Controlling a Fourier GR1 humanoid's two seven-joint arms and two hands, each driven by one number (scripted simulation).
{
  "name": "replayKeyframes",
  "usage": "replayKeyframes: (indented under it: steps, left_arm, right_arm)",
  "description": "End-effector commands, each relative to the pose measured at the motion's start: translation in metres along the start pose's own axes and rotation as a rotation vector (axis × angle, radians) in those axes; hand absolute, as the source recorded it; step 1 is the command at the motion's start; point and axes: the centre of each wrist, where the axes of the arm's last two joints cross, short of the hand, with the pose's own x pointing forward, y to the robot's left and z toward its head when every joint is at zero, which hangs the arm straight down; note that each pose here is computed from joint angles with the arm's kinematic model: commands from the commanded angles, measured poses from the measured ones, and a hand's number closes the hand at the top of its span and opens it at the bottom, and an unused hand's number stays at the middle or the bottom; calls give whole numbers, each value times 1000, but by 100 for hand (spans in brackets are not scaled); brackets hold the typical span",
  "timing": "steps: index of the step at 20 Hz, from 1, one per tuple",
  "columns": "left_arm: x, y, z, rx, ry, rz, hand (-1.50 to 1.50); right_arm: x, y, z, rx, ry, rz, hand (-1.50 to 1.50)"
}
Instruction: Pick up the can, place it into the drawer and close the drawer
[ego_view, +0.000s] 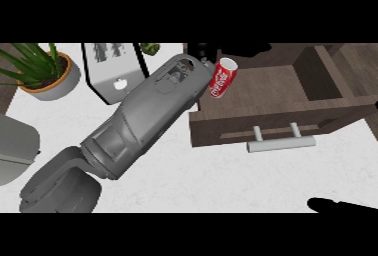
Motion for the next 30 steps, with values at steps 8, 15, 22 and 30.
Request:
replayKeyframes:
  steps: [8,15,22,30]
  left_arm:
    - [16,-6,2,29,-13,37,-150]
    - [11,11,-3,-9,2,44,-150]
    - [26,37,-10,9,2,15,-150]
    - [29,73,-5,32,18,9,-150]
  right_arm:
    - [-19,39,-17,130,-13,413,-150]
    - [-47,80,-37,210,71,610,-150]
    - [-90,126,-45,119,94,602,-150]
    - [-138,141,-49,129,150,657,-150]
